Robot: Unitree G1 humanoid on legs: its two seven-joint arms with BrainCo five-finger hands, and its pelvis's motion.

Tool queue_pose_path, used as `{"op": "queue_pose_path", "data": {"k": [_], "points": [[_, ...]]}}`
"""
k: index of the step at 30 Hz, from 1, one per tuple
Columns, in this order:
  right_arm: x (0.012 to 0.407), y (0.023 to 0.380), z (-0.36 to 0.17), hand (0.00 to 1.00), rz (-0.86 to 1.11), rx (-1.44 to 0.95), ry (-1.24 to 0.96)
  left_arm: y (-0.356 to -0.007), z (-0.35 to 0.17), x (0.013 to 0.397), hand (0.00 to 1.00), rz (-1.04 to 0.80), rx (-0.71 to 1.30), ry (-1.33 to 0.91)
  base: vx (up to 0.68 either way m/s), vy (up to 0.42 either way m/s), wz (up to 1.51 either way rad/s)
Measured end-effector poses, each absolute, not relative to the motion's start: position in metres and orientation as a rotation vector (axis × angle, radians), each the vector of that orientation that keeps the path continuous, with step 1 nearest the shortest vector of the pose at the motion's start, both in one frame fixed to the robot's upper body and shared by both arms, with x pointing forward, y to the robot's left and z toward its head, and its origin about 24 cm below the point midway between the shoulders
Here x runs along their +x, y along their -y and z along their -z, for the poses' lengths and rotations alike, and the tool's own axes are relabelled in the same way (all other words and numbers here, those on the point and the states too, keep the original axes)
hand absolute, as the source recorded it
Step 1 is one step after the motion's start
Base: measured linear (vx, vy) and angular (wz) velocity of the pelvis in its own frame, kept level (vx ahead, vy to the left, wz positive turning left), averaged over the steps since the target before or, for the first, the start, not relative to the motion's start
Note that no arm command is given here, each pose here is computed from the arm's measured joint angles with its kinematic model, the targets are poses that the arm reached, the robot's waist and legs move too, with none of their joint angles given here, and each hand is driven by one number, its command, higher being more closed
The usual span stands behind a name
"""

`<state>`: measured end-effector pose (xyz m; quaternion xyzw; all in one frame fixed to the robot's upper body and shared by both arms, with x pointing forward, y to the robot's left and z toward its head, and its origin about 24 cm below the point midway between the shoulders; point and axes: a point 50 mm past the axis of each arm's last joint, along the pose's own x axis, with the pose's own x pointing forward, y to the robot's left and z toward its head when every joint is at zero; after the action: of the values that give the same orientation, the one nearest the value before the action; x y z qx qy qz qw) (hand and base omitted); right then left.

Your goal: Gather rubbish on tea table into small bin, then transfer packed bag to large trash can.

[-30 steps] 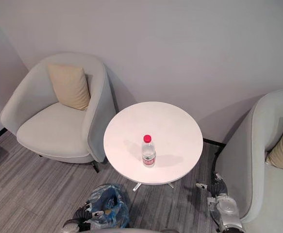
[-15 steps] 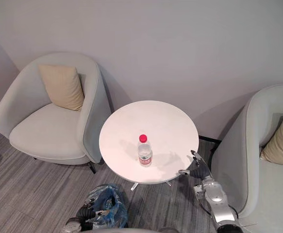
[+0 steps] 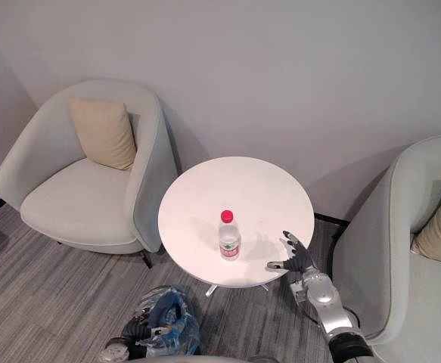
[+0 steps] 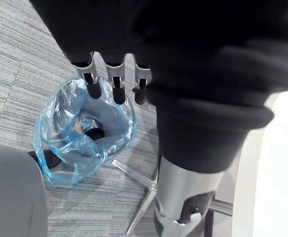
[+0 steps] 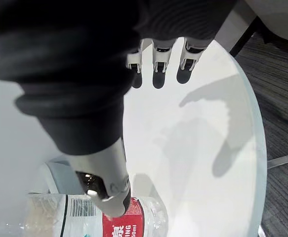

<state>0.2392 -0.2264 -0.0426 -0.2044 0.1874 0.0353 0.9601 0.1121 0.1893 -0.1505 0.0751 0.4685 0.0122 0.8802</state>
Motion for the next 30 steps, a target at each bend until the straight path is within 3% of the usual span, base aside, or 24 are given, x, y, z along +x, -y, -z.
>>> {"op": "queue_pose_path", "data": {"k": [30], "points": [[0.273, 0.185, 0.038, 0.0, -0.151, -0.445, -0.336, -0.184, 0.148, 0.119, 0.0, 0.001, 0.164, -0.944, -0.02, -0.02, 0.04]]}}
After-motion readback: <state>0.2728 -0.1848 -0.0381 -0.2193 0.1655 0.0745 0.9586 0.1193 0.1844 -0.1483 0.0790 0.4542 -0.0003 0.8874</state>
